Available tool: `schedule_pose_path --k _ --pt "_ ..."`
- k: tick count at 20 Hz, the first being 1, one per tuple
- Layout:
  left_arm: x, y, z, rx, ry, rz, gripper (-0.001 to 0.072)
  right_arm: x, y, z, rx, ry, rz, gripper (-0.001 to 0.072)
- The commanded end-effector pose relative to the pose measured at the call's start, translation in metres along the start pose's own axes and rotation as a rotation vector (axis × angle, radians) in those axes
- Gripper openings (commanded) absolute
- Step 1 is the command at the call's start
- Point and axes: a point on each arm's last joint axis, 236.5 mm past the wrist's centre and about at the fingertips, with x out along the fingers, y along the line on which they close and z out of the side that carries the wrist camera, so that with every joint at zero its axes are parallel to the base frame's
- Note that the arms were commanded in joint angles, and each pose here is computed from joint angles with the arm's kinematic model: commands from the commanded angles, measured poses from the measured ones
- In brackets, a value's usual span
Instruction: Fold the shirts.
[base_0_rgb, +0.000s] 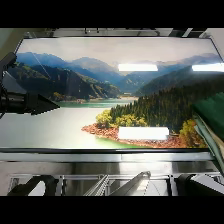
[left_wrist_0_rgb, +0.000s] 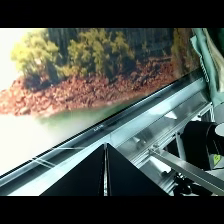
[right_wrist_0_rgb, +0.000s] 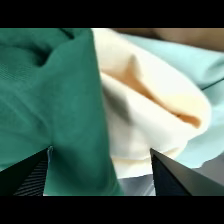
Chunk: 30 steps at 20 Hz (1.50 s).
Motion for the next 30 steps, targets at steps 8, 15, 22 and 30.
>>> schedule_pose_path --k 8,15,22,30 --pt "-0.013 -0.013 0.007 0.052 -0.012 0.003 0.0026 -0.072 0.136 -0.049 -0.082 0.061 0.464 0.0537" --pt "-0.019 -0.023 -0.003 0.079 0.011 0.000 0.0027 -0.064 0.109 -0.100 -0.171 0.206 0.219 0.0500" --pt "-0.027 -0.035 0.016 0.108 -0.078 -0.010 0.0026 -0.113 0.222 -0.144 -0.440 0.209 0.672 0.0086" --pt "-0.032 -0.049 0.002 0.096 -0.135 -0.004 0.0026 -0.170 0.297 -0.282 -1.153 -0.146 0.876 0.0018"
